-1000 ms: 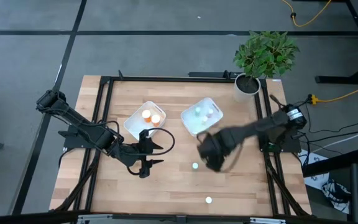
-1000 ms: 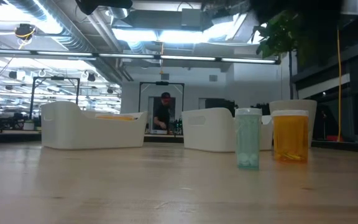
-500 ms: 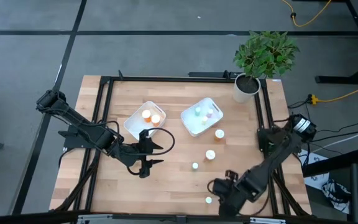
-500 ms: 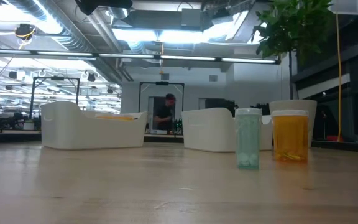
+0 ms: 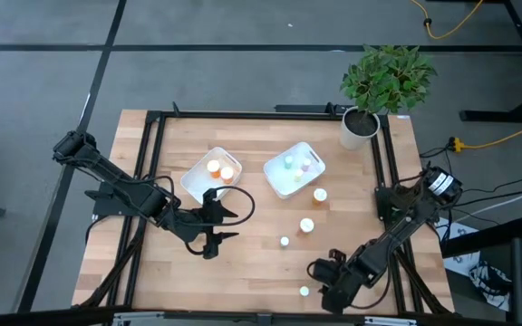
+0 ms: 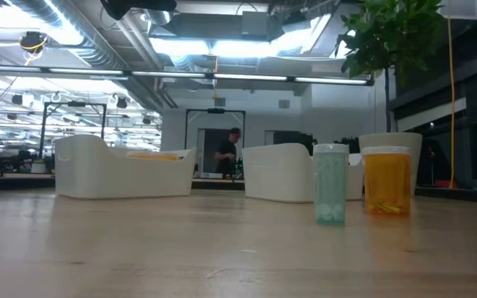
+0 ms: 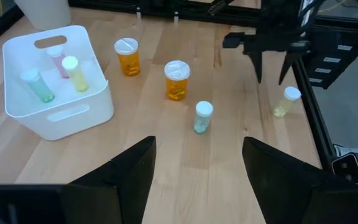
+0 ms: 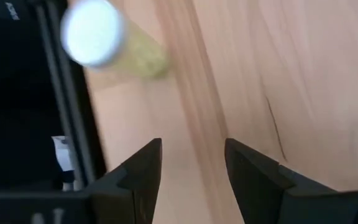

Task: Pick and place medicine bottles into bin by pill shape (circle, oval)
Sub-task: Move the orange capsule bottle to the center of the table

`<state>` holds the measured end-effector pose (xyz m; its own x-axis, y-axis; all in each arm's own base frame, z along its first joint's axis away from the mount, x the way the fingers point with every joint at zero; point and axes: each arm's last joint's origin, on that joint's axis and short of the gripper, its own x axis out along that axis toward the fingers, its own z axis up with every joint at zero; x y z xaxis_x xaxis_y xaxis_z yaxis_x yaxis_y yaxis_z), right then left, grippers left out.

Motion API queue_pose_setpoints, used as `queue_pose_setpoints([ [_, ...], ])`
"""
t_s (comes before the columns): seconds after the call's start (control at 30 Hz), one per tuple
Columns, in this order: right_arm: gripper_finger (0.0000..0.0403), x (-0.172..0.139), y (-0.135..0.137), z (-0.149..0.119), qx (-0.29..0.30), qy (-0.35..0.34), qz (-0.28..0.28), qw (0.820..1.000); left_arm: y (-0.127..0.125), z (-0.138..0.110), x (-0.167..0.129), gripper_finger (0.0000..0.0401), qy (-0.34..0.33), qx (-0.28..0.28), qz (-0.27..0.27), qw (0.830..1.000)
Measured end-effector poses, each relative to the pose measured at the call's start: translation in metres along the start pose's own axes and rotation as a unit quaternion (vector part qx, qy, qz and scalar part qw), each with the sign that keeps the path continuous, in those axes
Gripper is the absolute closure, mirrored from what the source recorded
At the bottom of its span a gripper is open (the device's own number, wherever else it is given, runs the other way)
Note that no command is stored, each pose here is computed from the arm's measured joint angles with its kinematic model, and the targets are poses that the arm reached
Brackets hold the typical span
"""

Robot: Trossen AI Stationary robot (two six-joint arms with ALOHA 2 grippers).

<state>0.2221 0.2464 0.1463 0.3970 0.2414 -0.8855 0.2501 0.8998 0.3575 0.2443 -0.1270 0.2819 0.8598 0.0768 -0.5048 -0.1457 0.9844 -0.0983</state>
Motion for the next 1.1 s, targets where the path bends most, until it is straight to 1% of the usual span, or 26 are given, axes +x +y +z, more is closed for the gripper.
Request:
queue_pose_setpoints([
  [0.2,0.0226,0.004,-0.005,-0.003,0.047,0.002,0.008,0.999,0.000,0.000,0.000,0.0167,0.000,-0.001,0.000,1.000],
  [0.3,0.0226,0.003,-0.003,-0.001,0.052,-0.001,0.002,0.999,0.000,0.000,0.000,0.0167,0.000,-0.001,0.000,1.000],
  [0.4,0.0226,0.002,-0.008,0.003,0.053,-0.029,-0.034,0.998,0.000,0.000,0.000,0.0167,0.000,-0.001,0.000,1.000],
  [0.53,0.0226,-0.003,-0.019,0.011,0.056,-0.016,-0.107,0.993,0.000,0.000,0.000,0.0167,0.000,-0.001,0.000,1.000],
  [0.6,0.0226,-0.007,-0.024,0.016,0.063,-0.009,-0.145,0.987,0.000,0.000,0.000,0.0167,0.000,-0.001,0.000,1.000],
  [0.73,0.0226,-0.016,-0.031,0.028,0.076,-0.030,-0.207,0.975,0.000,0.000,0.000,0.0167,0.000,-0.001,0.000,1.000],
  [0.8,0.0226,-0.019,-0.034,0.032,0.072,-0.034,-0.227,0.971,0.000,0.000,0.000,0.0167,0.000,-0.001,0.000,1.000],
  [0.9,0.0226,-0.021,-0.037,0.037,0.073,-0.037,-0.241,0.967,0.000,0.000,0.000,0.0167,0.000,-0.001,0.000,1.000],
  [1.03,0.0226,-0.021,-0.047,0.041,0.078,-0.028,-0.269,0.960,0.000,0.000,0.000,0.0167,0.000,-0.001,0.000,1.000],
  [1.1,0.0226,-0.019,-0.054,0.041,0.060,-0.017,-0.280,0.958,0.000,0.000,0.000,0.0167,0.000,-0.001,0.000,1.000],
])
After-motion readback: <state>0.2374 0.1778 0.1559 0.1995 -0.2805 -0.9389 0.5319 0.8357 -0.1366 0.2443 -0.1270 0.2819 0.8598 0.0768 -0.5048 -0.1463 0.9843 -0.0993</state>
